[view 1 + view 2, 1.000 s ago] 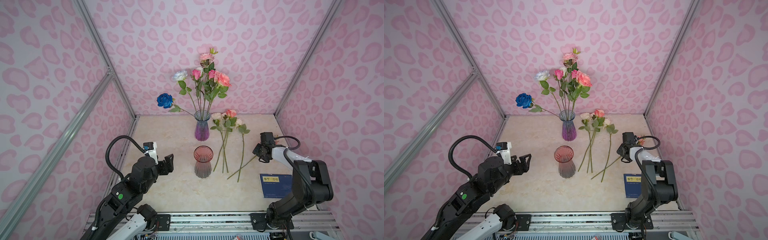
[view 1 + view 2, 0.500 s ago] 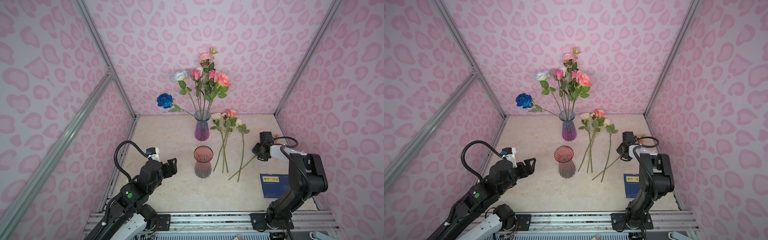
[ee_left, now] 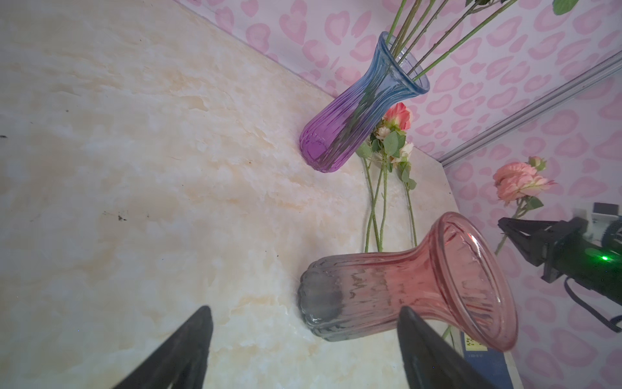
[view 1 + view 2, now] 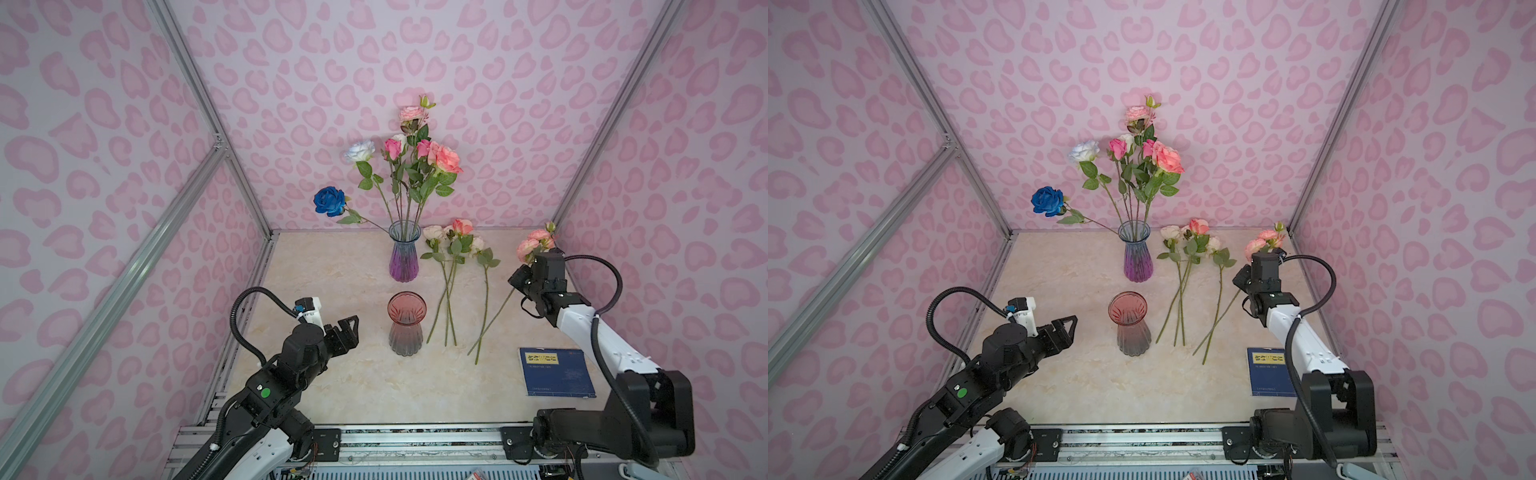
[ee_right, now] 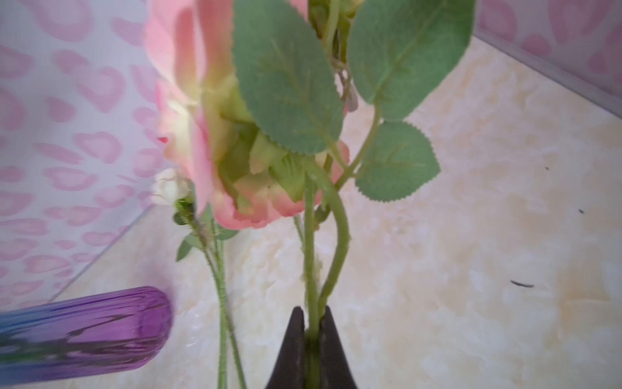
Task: Arrange the flowers into the vase
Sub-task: 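Carry the pink rose over the red-grey vase and lower its stem inside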
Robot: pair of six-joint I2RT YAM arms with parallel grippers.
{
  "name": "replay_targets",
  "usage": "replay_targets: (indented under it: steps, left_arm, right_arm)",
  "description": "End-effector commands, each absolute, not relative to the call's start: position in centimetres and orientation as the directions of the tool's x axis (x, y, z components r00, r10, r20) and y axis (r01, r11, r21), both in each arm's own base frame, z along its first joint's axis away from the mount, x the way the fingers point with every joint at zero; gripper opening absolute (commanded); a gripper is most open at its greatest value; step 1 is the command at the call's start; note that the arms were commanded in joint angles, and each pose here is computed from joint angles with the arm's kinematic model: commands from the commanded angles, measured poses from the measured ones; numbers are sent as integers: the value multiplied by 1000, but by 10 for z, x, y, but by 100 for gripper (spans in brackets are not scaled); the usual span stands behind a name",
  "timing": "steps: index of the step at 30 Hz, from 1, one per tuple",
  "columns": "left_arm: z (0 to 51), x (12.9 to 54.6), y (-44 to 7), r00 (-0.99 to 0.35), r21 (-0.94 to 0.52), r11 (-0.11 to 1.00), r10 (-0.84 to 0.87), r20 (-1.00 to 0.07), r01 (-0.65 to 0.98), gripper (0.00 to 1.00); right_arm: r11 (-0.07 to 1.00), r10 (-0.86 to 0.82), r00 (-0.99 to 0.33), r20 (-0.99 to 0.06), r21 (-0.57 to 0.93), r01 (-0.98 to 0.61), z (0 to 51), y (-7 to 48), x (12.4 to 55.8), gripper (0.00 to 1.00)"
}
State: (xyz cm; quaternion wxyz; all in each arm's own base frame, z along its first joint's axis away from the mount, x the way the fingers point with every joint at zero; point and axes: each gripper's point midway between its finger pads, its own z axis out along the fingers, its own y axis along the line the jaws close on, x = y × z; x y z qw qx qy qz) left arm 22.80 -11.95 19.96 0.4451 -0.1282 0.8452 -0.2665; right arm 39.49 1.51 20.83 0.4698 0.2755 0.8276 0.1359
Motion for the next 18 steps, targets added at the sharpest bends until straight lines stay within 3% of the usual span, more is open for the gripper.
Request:
replay_targets:
  steps: [1,9,18]
  left_arm:
    - [202,233,-135,-561,-674,736,-537,-630,52,90]
    - [182,234,-137,-592,-677,736,-541,-598,11,100]
    - [164,228,-152,-671,-730,683,-556,-491,-32,97]
  right_arm:
    - [844,536,-295,-791,493,212,266,29,385,3]
    - [893,442,-137,-887,449,-26,392,91,347,3]
    - [876,418,-13,-908,407,-257,476,176,337,3]
